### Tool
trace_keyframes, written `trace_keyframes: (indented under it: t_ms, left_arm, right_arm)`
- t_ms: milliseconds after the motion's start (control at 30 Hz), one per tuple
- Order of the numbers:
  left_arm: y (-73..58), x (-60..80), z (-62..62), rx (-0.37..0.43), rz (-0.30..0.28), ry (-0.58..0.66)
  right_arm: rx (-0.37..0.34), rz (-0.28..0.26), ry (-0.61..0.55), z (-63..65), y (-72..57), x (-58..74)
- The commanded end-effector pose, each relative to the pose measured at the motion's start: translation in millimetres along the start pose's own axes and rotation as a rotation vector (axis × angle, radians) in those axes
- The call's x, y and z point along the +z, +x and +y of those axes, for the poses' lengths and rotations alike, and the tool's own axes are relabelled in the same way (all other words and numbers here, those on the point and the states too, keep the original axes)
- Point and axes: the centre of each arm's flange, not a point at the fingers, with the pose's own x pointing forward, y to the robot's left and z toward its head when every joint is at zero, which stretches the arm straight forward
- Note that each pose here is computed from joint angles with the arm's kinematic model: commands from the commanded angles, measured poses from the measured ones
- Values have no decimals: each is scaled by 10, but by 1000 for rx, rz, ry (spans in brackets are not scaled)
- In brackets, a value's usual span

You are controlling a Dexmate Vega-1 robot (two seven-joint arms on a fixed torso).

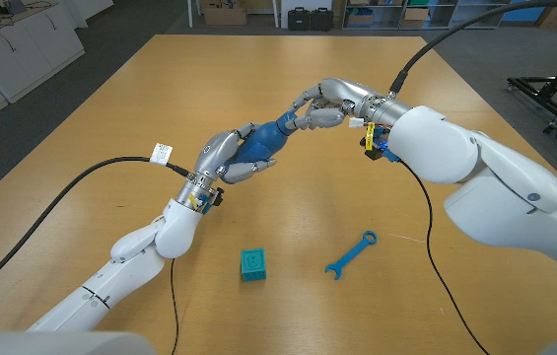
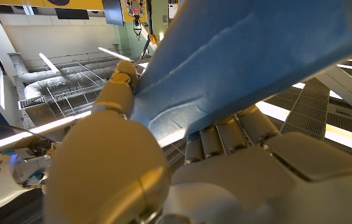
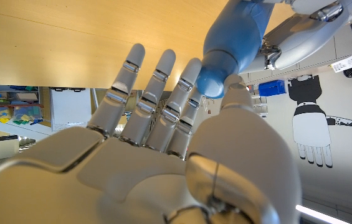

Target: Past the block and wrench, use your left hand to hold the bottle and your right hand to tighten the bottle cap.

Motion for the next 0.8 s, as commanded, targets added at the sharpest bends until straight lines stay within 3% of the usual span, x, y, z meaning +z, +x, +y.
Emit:
trace_keyframes:
  t_ms: [33, 567, 800]
  left_arm:
    - [-28, 47, 15, 15, -10, 37]
    - [-56, 99, 35, 29, -22, 49]
    - [-47, 105, 23, 25, -21, 50]
  right_arm:
    - [68, 14, 57, -20, 23, -14]
    - [72, 32, 23, -15, 28, 41]
    - [10, 79, -37, -31, -17, 93]
